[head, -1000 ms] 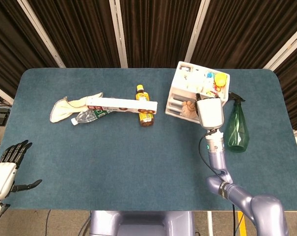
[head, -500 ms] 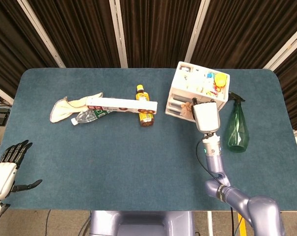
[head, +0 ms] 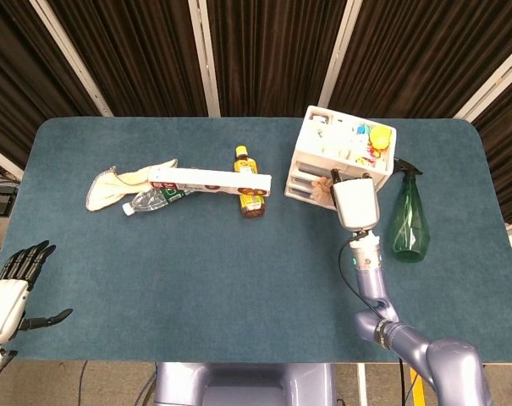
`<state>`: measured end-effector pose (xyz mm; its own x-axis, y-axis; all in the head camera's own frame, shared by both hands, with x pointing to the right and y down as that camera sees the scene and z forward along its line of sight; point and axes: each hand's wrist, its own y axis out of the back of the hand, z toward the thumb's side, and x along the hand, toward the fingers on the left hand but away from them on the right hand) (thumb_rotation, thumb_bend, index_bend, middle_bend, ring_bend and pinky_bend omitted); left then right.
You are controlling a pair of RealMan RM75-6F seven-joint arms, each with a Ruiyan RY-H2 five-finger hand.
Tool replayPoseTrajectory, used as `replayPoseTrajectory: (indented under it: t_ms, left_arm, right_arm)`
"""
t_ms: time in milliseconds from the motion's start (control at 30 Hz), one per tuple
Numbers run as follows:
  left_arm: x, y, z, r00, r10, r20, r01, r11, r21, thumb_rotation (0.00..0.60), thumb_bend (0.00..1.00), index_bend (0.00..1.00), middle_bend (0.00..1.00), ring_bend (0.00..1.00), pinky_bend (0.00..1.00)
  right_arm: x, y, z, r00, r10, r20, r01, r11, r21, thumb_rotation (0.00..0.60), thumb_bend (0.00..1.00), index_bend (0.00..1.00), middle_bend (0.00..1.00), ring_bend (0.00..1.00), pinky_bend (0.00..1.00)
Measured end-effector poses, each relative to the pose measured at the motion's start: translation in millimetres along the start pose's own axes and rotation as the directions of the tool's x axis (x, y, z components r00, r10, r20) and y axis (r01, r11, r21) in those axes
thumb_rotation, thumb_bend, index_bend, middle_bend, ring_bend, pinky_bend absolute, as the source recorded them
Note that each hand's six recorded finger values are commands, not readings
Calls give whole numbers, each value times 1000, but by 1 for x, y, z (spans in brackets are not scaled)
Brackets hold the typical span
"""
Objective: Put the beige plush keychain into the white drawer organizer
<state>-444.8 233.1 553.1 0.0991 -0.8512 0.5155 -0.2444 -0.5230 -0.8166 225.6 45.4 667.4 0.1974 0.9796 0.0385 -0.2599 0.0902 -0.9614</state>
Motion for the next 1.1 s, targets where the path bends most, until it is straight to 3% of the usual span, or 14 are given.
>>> replayPoseTrajectory:
  t_ms: [133, 333, 700, 967, 1100]
  left_arm:
    - [0, 0, 0, 1000, 1, 1, -1, 1000, 2, 534, 44, 0, 0, 0, 0]
    - [0, 0, 0, 1000, 3, 0, -3, 1000, 3, 531, 44, 0, 0, 0, 0]
    - [-1, 0, 1, 1000, 4, 2, -4, 1000, 4, 530, 44, 0, 0, 0, 0]
    - [-2, 3, 1, 1000, 21, 12, -21, 1000, 16, 532, 45, 0, 0, 0, 0]
    - [-3, 4, 0, 999, 30, 12, -31, 999, 28, 533, 45, 0, 0, 0, 0]
  right_arm:
    - [1, 0, 0, 1000, 0, 0, 0, 1000, 0, 600, 188, 127, 1000, 983, 889]
    - [3, 10, -1, 999, -34, -6, 33, 999, -13, 600, 163, 51, 1000, 983, 889]
    - [13, 27, -5, 998, -63, -3, 62, 996, -66, 600, 149, 52, 993, 939, 856]
    - [35, 44, -12, 997, -73, -11, 71, 990, -120, 600, 136, 81, 930, 873, 800]
    - [53, 60, -27, 997, -75, -9, 72, 984, -165, 600, 134, 81, 860, 809, 724]
